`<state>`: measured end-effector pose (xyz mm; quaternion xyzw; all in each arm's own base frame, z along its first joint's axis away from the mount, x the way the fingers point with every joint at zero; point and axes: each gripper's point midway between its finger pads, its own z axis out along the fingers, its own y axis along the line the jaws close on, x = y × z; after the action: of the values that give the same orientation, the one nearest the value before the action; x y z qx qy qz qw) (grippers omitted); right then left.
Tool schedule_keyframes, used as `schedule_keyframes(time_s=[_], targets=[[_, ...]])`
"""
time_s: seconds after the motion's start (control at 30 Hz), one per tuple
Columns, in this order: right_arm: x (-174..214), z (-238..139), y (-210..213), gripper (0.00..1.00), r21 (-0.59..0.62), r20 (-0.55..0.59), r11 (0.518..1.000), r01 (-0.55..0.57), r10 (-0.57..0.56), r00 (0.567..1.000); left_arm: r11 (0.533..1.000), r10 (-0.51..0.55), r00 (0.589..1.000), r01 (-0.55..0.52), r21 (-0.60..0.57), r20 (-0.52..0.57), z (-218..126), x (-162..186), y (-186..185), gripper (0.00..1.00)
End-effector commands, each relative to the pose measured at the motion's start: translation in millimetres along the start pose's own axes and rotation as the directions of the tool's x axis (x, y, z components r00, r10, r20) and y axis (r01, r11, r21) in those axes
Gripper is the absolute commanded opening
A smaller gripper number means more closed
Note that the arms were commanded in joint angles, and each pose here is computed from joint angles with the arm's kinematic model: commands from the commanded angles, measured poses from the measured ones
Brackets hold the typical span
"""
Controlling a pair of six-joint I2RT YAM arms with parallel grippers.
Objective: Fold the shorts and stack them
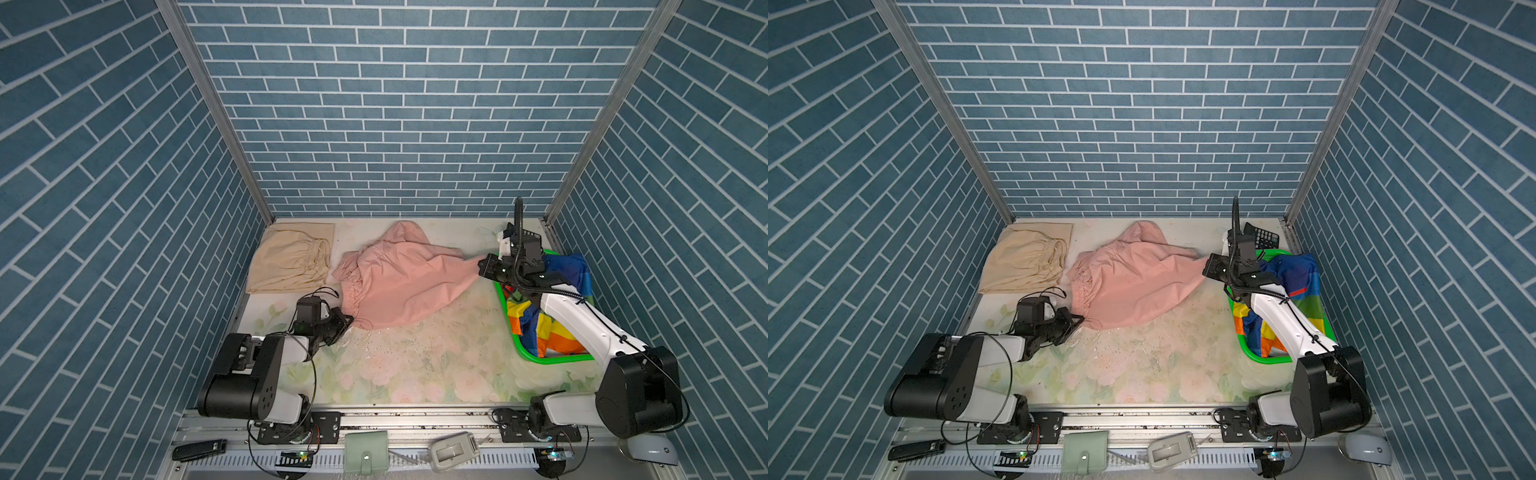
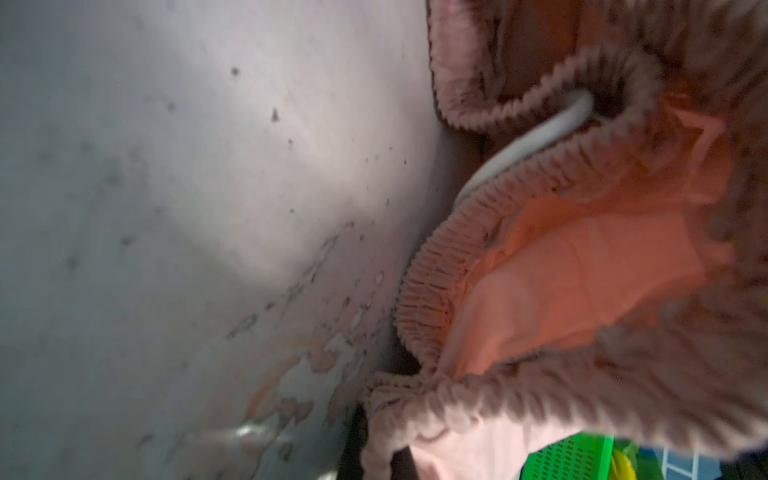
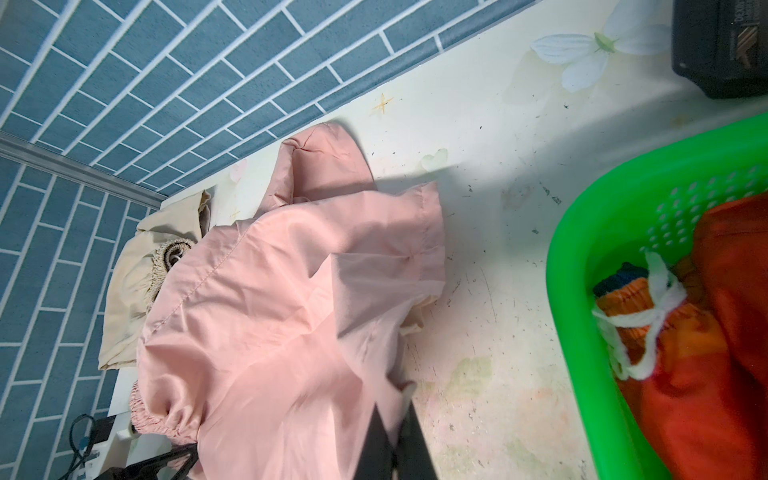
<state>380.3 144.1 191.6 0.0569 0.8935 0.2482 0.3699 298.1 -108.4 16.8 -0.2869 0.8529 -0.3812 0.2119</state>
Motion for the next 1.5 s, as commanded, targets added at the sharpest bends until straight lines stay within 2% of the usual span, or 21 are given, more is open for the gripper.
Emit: schedule_keyframes(time_s=[0.0,0.13,0.23,0.33,0.47,0.6,0.73,0.83,1.03,1.2,1.27,1.33,1.4,1.47], targets=[[-12.7,-13.1,9.1,0.00,-0.011,0.027,1.000,0.008,-0.008,1.000,0.994,-0.011,0.994,-0.002,-0.112,-0.110,4.7,22.3,25.5,0.00],[-34.2,-28.6,23.3,0.00,-0.023,0.059,0.999,0.034,-0.032,0.998,0.990,0.104,0.992,-0.109,-0.085,-0.068,-19.3,-10.5,-34.2,0.00],[-53.3,-43.1,35.8,0.00,-0.044,0.089,0.998,0.034,-0.030,0.996,0.972,0.222,0.974,-0.218,-0.083,0.044,-61.8,-53.2,-98.8,0.00],[-73.6,-62.5,50.5,0.00,-0.062,0.126,0.997,0.036,-0.028,0.992,0.962,0.271,0.956,-0.264,-0.073,0.116,-104.2,-85.6,-149.4,0.00],[-104.1,-91.7,71.5,0.00,-0.089,0.187,0.995,0.039,-0.022,0.982,0.955,0.295,0.934,-0.294,-0.038,0.199,-148.5,-118.1,-205.8,0.00],[-134.5,-120.4,88.7,0.00,-0.097,0.237,0.994,0.051,-0.027,0.971,0.956,0.280,0.922,-0.294,0.013,0.267,-178.9,-141.9,-246.2,0.00],[-170.3,-172.8,106.4,0.00,-0.097,0.345,0.991,0.095,-0.056,0.937,0.949,0.257,0.901,-0.304,0.088,0.349,-218.3,-162.1,-289.3,0.00],[-193.2,-219.8,120.4,0.00,-0.118,0.420,0.985,0.125,-0.065,0.905,0.927,0.248,0.884,-0.336,0.170,0.396,-249.8,-161.9,-326.7,0.00],[-203.6,-317.2,153.8,0.00,-0.137,0.557,0.960,0.244,-0.129,0.821,0.819,0.162,0.874,-0.378,0.431,0.458,-316.7,-134.9,-395.6,0.00],[-213.1,-391.7,174.6,0.00,-0.110,0.690,0.942,0.318,-0.158,0.706,0.780,0.150,0.839,-0.426,0.459,0.523,-374.3,-107.8,-419.2,0.00],[-222.7,-396.6,175.1,0.00,-0.089,0.707,0.945,0.314,-0.162,0.688,0.776,0.144,0.835,-0.428,0.463,0.531,-386.4,-107.3,-427.4,0.00],[-234.8,-381.6,171.0,0.00,-0.081,0.695,0.950,0.303,-0.164,0.700,0.776,0.127,0.841,-0.415,0.476,0.526,-387.3,-118.6,-433.4,0.00],[-250.4,-349.7,156.0,0.00,-0.099,0.652,0.963,0.252,-0.129,0.747,0.802,0.105,0.857,-0.373,0.466,0.505,-367.1,-145.4,-425.7,0.00],[-269.7,-301.1,128.2,0.00,-0.148,0.576,0.977,0.153,-0.041,0.816,0.852,0.069,0.877,-0.300,0.429,0.476,-330.5,-181.1,-400.2,0.00]])
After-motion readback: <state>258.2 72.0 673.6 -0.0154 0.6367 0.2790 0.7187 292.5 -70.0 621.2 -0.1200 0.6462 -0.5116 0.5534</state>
